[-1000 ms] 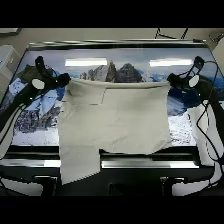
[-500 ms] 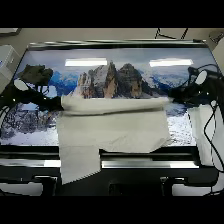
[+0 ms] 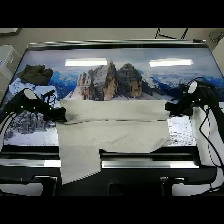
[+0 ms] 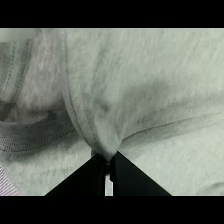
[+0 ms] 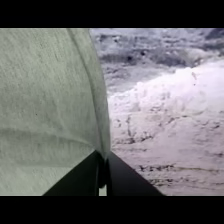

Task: Fold the clothes and pants, and hang the long-sleeved shirts on hangers.

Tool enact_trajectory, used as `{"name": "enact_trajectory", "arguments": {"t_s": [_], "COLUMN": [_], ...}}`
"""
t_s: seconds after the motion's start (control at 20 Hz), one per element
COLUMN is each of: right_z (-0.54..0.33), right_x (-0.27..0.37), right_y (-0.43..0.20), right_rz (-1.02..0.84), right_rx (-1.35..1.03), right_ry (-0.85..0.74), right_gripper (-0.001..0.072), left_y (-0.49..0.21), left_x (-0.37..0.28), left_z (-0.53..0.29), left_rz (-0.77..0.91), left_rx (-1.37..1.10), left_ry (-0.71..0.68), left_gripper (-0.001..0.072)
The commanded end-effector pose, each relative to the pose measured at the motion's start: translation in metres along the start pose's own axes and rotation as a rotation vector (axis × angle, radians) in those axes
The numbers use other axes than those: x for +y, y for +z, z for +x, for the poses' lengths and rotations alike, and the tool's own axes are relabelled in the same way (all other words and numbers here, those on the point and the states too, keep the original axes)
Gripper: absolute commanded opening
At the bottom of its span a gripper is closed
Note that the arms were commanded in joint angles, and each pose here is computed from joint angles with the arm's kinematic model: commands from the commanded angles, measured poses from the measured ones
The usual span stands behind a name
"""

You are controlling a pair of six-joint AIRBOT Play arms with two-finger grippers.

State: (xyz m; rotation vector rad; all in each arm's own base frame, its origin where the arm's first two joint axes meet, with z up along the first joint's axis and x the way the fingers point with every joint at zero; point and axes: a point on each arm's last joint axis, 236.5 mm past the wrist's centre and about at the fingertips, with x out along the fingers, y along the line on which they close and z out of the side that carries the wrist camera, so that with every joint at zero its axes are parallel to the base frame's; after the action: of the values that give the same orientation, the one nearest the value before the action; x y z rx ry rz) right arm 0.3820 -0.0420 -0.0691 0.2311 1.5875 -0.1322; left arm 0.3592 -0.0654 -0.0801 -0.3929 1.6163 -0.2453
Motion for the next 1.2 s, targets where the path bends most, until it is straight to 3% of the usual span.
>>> {"name": "enact_trajectory", "arguments": {"t_s": [0.0,0.05,0.1,0.15,0.2,0.25,0.5,1.0,1.05,1.1,1.15], "right_z": [0.003,0.002,0.001,-0.004,-0.011,-0.019,-0.034,0.021,0.023,0.025,0.027], "right_x": [0.0,0.0,0.0,-0.001,-0.001,-0.001,-0.023,-0.004,-0.004,-0.002,-0.001], "right_y": [-0.012,-0.014,-0.017,-0.022,-0.028,-0.037,-0.088,-0.134,-0.136,-0.139,-0.142], "right_rz": [0.0,0.0,0.0,-0.004,-0.04,-0.075,0.086,0.206,0.208,0.212,0.213], "right_rx": [0.051,0.059,0.071,0.094,0.117,0.152,0.347,0.421,0.427,0.435,0.441], "right_ry": [0.0,-0.001,-0.002,-0.004,-0.003,-0.002,0.127,0.249,0.251,0.258,0.264], "right_gripper": [0.0037,0.0038,0.0125,0.0388,0.059,0.0641,0.0633,0.0628,0.0627,0.0626,0.0624], "left_y": [0.005,0.006,0.006,0.004,0.0,-0.006,-0.058,-0.171,-0.176,-0.179,-0.182], "left_x": [0.002,0.004,0.005,0.006,0.008,0.011,0.031,0.057,0.056,0.055,0.055], "left_z": [0.002,0.0,-0.003,-0.008,-0.016,-0.026,-0.056,0.006,0.008,0.01,0.013], "left_rz": [-0.006,-0.01,-0.013,-0.016,-0.016,-0.014,-0.014,-0.152,-0.149,-0.152,-0.157], "left_rx": [-0.025,-0.028,-0.026,-0.015,0.007,0.03,0.097,0.264,0.274,0.283,0.29], "left_ry": [0.005,0.004,0.001,-0.003,-0.011,-0.019,-0.061,-0.169,-0.175,-0.177,-0.18], "left_gripper": [0.0024,0.0028,0.0122,0.0307,0.0468,0.0475,0.0469,0.0458,0.0445,0.0377,0.0377]}}
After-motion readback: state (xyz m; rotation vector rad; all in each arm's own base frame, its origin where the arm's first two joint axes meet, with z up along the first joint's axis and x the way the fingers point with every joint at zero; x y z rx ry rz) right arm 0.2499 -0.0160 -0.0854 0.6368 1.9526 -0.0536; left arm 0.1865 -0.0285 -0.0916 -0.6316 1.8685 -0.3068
